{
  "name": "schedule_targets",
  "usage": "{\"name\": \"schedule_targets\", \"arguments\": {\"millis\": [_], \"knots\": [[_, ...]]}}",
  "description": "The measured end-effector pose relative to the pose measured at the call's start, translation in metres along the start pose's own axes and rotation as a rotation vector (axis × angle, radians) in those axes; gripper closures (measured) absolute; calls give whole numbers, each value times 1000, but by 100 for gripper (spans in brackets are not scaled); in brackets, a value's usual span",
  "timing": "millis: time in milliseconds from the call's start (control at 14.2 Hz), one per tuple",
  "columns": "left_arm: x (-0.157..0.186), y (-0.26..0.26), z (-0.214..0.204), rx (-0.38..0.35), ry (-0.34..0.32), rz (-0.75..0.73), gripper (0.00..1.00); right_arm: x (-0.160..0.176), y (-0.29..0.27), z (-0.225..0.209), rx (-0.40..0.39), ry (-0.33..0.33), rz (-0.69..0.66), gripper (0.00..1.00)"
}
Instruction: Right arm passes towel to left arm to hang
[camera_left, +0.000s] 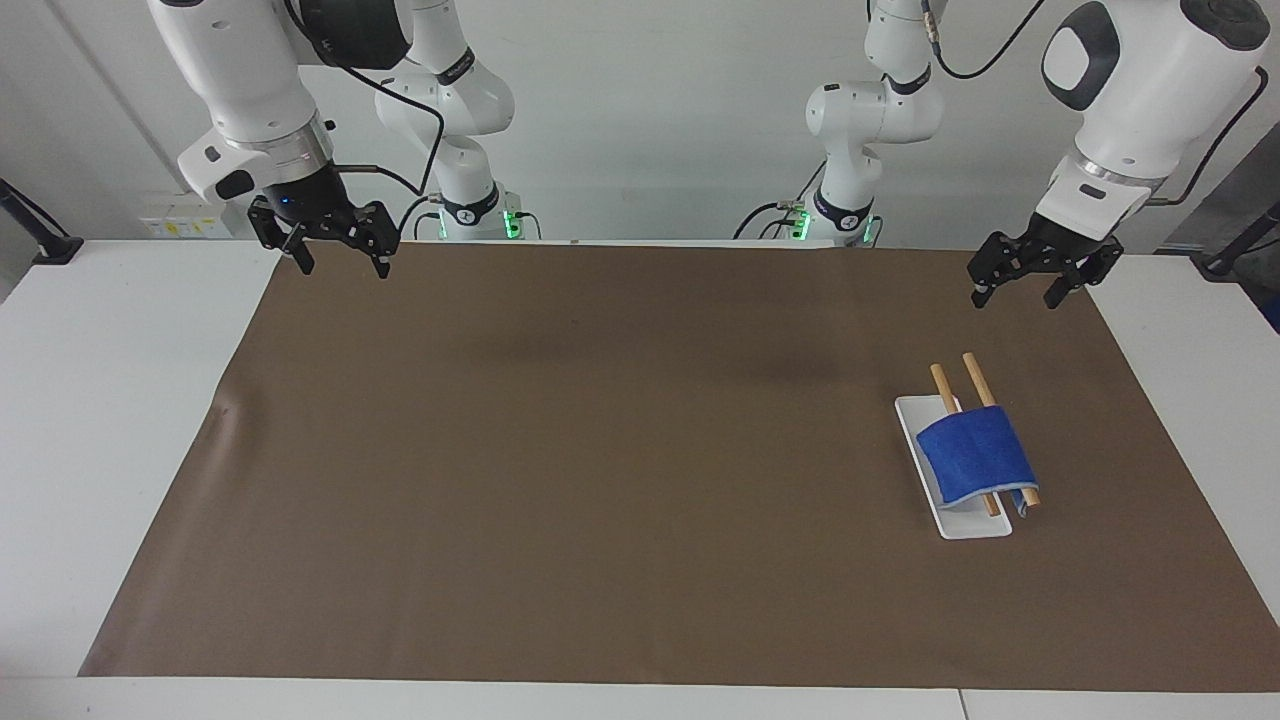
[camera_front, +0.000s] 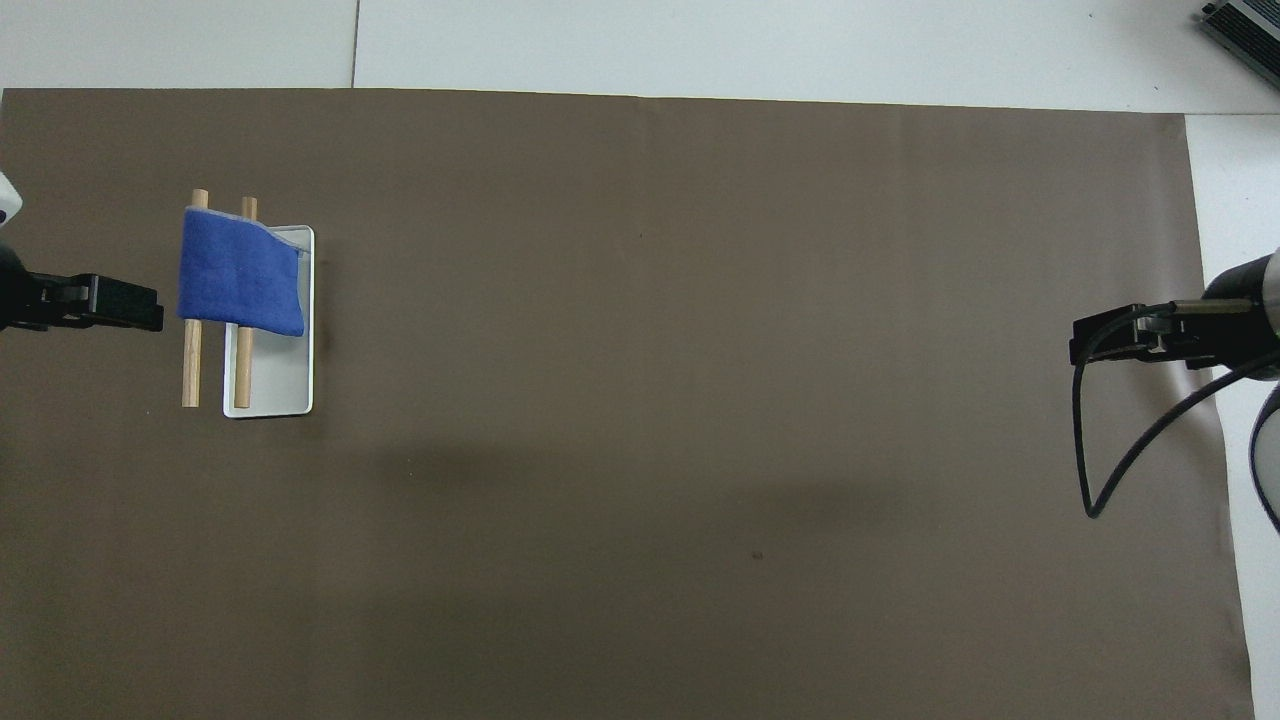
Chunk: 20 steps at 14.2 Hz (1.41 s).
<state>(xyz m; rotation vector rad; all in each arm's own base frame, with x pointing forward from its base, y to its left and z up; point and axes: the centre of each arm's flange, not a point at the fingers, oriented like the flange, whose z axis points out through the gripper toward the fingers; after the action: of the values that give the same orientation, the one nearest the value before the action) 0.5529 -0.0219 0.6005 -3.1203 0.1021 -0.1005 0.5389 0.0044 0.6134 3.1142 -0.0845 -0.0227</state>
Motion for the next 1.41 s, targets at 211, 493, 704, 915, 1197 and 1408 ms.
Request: {"name": "schedule_targets", "arguments": {"millis": [211, 493, 704, 915, 1197, 1408], "knots": [[1, 3, 0, 15, 5, 11, 0, 0, 0, 0, 0, 0, 0, 0], [1, 2, -1, 17, 6, 11, 0, 0, 0, 0, 0, 0, 0, 0], [1, 0, -1, 18, 7, 6, 0, 0, 0, 0, 0, 0, 0, 0], [0, -4, -1, 19, 8, -1, 0, 0, 0, 0, 0, 0, 0, 0], [0, -13, -2, 20, 11, -15, 0, 0, 0, 0, 0, 0, 0, 0], [0, -13, -2, 23, 13, -12, 0, 0, 0, 0, 0, 0, 0, 0]]}}
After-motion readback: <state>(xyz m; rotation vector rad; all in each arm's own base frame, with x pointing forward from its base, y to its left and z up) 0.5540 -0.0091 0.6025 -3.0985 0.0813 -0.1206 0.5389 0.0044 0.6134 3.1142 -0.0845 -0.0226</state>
